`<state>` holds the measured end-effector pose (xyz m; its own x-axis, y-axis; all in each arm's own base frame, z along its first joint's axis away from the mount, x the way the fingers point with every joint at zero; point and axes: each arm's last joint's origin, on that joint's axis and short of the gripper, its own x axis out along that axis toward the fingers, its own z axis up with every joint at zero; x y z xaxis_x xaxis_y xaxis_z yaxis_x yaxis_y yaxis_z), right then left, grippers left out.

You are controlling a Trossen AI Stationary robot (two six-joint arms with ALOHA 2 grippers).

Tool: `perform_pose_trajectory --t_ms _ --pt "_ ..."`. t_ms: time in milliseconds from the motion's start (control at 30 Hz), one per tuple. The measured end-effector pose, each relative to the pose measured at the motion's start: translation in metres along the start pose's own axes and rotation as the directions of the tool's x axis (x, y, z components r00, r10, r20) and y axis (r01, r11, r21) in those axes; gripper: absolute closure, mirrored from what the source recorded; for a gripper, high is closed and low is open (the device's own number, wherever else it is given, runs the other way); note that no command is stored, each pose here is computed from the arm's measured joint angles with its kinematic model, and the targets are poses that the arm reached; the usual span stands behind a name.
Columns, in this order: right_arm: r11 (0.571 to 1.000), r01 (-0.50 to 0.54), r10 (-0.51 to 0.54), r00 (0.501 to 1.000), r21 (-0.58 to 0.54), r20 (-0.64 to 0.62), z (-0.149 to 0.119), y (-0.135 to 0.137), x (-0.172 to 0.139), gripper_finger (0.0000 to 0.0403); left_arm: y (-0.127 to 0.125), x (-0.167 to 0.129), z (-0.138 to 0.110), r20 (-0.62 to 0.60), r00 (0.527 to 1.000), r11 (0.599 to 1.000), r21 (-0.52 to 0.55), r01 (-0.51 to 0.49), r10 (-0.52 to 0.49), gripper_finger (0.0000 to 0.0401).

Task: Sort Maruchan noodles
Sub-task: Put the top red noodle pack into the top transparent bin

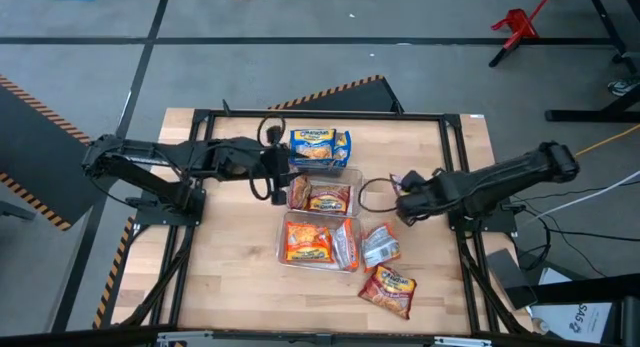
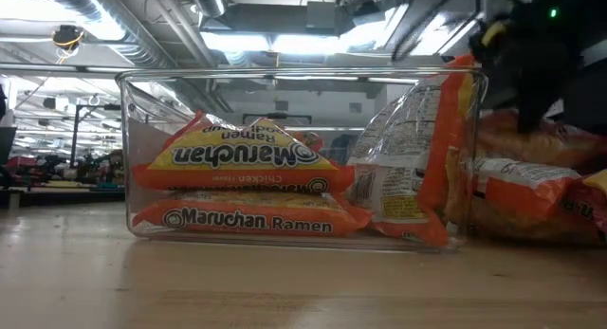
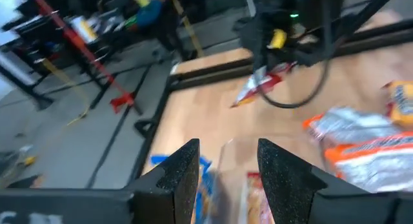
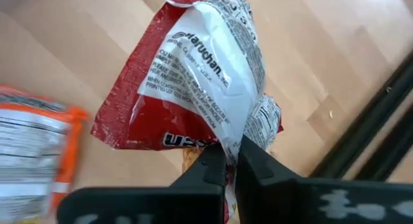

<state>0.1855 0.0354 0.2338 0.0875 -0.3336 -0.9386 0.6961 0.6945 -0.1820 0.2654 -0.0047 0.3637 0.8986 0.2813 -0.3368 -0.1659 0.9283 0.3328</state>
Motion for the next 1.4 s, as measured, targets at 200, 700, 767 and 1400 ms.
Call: perform_pose_trajectory --t_ms 200,700,767,1400 --pt "0.987 -0.159 0.149 0.971 0.038 0.184 0.010 -0.018 -0.045 0.0403 0.006 0.018 -0.001 0.056 0.992 0.991 -0.055 0.119 -0.116 0.0243" --pt "0.854 -0.451 0.517 0.676 -0.261 0.525 0.046 -0.030 -0.147 0.0403 0.013 0.103 -0.014 0.277 0.913 0.926 -0.148 0.348 -0.299 0.0181" --pt "0.834 -0.470 0.550 0.663 -0.290 0.508 0.046 -0.029 -0.148 0.0403 0.015 0.109 -0.017 0.284 0.905 0.912 -0.169 0.373 -0.318 0.0176" --pt "0.707 -0.537 0.706 0.507 -0.460 0.494 0.054 -0.018 -0.161 0.0403 0.018 0.114 -0.003 0.537 0.719 0.822 -0.078 0.564 -0.442 0.0173"
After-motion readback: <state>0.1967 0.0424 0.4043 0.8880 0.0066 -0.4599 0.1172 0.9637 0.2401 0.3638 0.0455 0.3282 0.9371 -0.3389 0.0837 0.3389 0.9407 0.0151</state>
